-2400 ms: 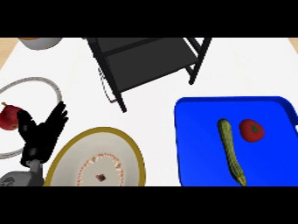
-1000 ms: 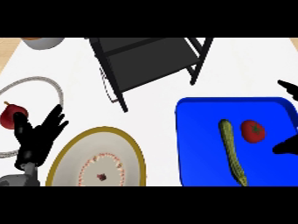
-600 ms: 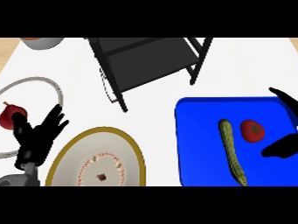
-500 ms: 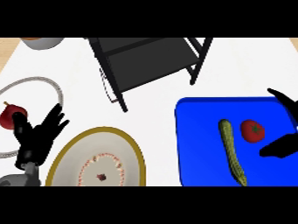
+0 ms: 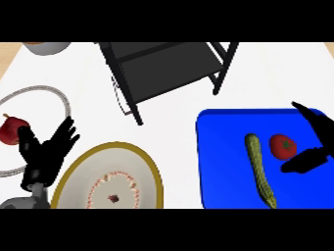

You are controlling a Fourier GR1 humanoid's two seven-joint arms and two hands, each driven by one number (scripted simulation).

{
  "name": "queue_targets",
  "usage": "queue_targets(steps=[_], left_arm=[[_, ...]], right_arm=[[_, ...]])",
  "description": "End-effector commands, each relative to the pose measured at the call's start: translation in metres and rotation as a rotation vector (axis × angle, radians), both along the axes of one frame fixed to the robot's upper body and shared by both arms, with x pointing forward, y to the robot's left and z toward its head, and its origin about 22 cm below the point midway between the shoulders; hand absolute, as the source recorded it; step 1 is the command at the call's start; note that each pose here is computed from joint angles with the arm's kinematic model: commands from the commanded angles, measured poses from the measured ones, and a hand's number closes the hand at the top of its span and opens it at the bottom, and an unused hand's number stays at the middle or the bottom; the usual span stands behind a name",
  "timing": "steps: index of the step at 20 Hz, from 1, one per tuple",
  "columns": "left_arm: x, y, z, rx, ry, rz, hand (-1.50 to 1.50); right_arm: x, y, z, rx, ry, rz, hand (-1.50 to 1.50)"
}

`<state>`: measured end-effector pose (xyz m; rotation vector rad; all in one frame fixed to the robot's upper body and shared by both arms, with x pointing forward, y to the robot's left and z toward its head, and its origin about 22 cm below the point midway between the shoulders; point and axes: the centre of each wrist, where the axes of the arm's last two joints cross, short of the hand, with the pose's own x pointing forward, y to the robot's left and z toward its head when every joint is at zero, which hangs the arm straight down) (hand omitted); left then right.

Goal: Pick the tomato from the tray and place it in the tiered shelf

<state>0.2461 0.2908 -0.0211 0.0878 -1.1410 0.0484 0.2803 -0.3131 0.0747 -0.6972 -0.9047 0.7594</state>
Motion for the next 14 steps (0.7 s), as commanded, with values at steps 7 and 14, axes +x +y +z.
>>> queue_targets(steps=[7, 14], left_arm=[[0.001, 0.002, 0.008, 0.006, 0.029, 0.017, 0.00], [0.004, -0.001, -0.007, 0.023, 0.021, 0.020, 0.00]], right_arm=[[-0.001, -0.022, -0.029, -0.098, 0.010, -0.034, -1.50], [0.022, -0.009, -0.044, -0.045, -0.036, -0.024, -1.50]])
